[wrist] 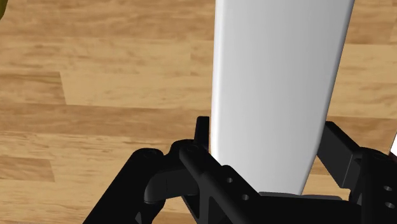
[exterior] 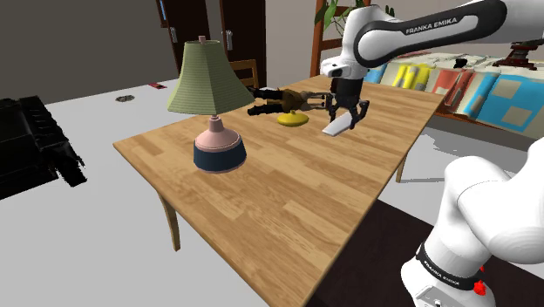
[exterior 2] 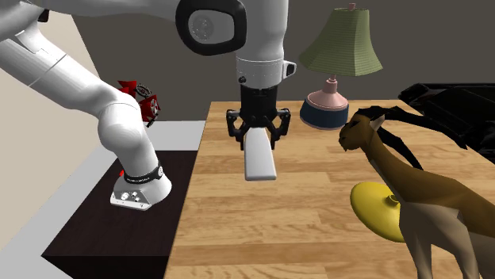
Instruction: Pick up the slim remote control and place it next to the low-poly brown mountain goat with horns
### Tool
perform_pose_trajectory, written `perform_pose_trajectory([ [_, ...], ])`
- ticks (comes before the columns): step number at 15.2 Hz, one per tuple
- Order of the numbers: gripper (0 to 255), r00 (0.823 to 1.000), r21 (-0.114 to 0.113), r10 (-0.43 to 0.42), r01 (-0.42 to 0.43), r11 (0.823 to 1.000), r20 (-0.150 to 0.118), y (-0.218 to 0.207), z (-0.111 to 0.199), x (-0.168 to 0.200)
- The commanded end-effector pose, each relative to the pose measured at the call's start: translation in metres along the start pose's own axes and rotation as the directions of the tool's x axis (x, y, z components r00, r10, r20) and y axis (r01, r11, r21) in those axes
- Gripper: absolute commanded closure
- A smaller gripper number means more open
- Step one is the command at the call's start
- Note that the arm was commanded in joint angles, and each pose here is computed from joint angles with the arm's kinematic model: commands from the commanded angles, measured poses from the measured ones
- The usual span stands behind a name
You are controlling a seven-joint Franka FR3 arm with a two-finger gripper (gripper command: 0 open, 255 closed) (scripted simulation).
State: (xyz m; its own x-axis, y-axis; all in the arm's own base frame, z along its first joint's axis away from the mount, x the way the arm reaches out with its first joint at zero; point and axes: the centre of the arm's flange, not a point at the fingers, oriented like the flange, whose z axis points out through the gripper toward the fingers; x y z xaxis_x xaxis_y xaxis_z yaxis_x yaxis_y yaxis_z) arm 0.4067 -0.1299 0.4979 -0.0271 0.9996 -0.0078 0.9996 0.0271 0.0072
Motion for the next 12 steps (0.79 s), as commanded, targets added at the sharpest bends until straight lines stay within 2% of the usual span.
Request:
perform_pose_trajectory([
  [1,255,1.0,-0.001,0.0,0.0,1.0,0.0,-0.001,0.01,0.0],
  [12,255,1.0,-0.001,0.0,0.0,1.0,0.0,-0.001,0.068,0.0],
])
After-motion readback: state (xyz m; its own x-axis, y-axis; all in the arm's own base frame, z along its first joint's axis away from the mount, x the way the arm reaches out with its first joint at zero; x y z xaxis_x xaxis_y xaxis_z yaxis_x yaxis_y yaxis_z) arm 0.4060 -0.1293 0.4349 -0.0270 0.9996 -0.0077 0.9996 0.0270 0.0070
